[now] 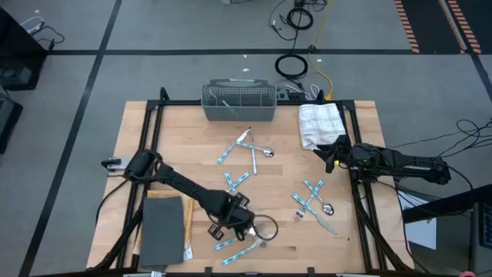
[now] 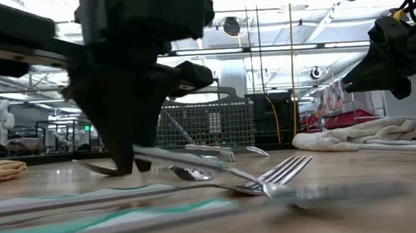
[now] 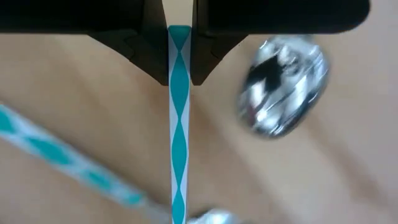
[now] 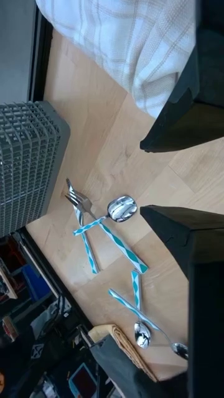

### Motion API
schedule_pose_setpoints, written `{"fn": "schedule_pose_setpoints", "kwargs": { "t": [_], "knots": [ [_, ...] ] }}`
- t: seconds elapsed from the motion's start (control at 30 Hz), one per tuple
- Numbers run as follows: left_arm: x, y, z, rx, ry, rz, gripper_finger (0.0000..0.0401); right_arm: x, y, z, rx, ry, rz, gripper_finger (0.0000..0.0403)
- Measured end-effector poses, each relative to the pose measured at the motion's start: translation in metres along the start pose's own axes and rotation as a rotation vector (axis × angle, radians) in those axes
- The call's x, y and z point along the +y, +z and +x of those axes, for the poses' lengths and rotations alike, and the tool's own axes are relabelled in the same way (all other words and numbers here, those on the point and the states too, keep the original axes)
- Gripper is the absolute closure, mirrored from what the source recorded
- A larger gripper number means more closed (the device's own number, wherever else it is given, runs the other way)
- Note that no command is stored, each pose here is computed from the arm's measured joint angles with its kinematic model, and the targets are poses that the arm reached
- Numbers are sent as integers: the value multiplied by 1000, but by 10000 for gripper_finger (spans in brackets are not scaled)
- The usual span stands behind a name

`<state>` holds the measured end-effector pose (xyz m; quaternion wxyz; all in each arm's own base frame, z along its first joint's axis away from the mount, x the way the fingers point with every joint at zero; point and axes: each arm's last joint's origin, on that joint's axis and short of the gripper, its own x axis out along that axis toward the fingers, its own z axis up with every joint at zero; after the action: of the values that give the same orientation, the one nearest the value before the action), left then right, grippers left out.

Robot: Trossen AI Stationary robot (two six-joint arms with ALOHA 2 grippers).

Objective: Sort silverware
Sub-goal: Put the blue fork into the gray silverware rack

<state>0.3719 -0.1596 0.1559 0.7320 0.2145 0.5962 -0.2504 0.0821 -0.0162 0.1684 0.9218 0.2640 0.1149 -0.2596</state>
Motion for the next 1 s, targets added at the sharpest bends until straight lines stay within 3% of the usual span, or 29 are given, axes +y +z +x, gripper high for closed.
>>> {"fn": "schedule_pose_setpoints", "kwargs": {
  "t": [0.5, 1.0],
  "knots": [
    [17, 4, -49, 88, 179, -119, 360, 0, 0, 0, 0, 0, 1, 264],
    [33, -27, -62, 383, 385, -321, 360, 0, 0, 0, 1, -1, 1, 264]
  ]
}}
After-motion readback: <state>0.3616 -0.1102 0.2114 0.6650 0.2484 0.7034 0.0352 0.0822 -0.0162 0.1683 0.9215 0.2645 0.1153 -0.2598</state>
